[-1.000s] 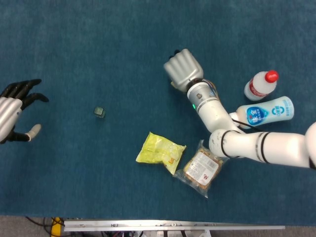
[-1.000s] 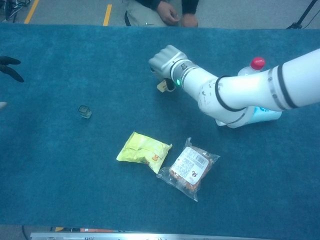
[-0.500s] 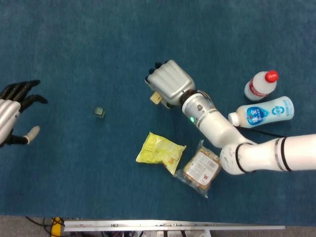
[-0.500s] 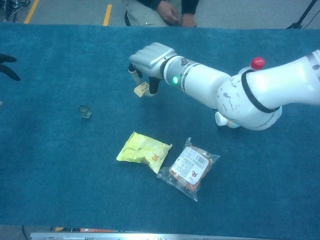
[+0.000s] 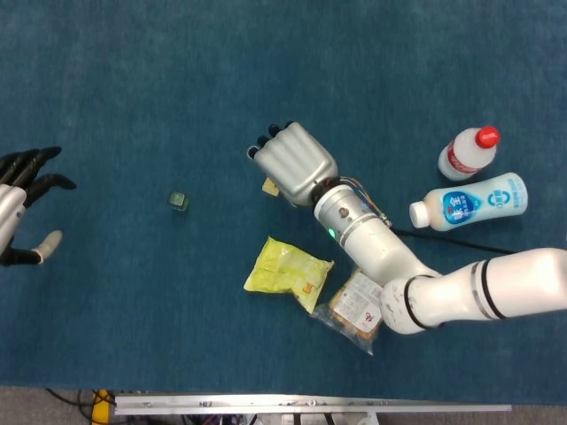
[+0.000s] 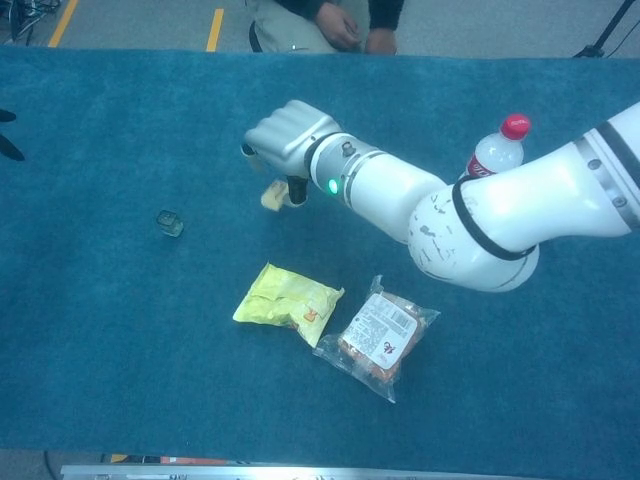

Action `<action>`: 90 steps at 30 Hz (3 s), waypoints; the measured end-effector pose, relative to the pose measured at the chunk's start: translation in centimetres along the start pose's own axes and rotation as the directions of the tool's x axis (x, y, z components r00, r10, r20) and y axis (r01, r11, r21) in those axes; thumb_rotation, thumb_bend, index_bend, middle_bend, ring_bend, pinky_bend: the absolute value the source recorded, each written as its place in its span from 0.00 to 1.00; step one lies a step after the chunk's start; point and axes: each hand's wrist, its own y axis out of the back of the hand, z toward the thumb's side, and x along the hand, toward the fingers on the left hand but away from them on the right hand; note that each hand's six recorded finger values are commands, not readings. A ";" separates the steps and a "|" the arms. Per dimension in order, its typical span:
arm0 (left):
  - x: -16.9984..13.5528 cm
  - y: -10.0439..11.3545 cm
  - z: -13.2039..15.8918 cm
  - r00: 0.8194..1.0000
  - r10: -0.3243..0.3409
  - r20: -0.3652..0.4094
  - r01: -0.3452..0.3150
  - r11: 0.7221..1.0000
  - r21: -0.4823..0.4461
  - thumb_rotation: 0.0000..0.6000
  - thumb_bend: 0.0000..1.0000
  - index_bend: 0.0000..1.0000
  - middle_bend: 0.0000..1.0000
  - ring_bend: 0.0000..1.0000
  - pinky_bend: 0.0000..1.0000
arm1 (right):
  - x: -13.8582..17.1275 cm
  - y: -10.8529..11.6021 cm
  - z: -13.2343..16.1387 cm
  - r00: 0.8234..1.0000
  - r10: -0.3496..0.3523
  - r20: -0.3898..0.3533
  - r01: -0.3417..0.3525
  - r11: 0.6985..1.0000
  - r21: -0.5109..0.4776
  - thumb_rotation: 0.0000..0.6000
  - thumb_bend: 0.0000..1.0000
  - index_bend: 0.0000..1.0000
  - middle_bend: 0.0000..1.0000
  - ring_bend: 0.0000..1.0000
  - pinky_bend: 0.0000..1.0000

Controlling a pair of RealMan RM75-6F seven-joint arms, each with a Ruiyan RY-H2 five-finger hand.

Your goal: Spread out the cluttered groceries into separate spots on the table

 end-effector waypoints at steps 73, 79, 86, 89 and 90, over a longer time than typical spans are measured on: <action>19.8 -10.4 19.5 0.846 -0.280 0.453 0.083 0.910 0.407 1.00 0.36 0.28 0.03 0.00 0.03 | 25.2 0.9 -25.7 0.878 -0.184 0.443 0.288 0.941 -0.179 1.00 0.21 0.00 0.27 0.19 0.39; 21.0 -11.3 19.6 0.851 -0.291 0.438 0.086 0.899 0.430 1.00 0.36 0.29 0.03 0.00 0.03 | 25.3 0.6 -25.9 0.877 -0.177 0.446 0.285 0.940 -0.187 1.00 0.20 0.00 0.27 0.19 0.39; 21.5 -12.3 19.3 0.851 -0.307 0.425 0.099 0.890 0.445 1.00 0.36 0.30 0.03 0.00 0.03 | 25.4 0.3 -26.5 0.873 -0.169 0.457 0.284 0.939 -0.194 1.00 0.20 0.00 0.27 0.19 0.39; 21.6 -12.5 19.3 0.850 -0.311 0.425 0.102 0.889 0.447 1.00 0.36 0.31 0.03 0.00 0.03 | 25.5 0.3 -26.5 0.873 -0.168 0.458 0.284 0.938 -0.197 1.00 0.20 0.00 0.27 0.19 0.39; 21.6 -12.6 19.4 0.850 -0.311 0.425 0.103 0.889 0.446 1.00 0.36 0.31 0.03 0.00 0.03 | 25.5 0.3 -26.5 0.873 -0.168 0.458 0.285 0.938 -0.198 1.00 0.20 0.00 0.27 0.19 0.39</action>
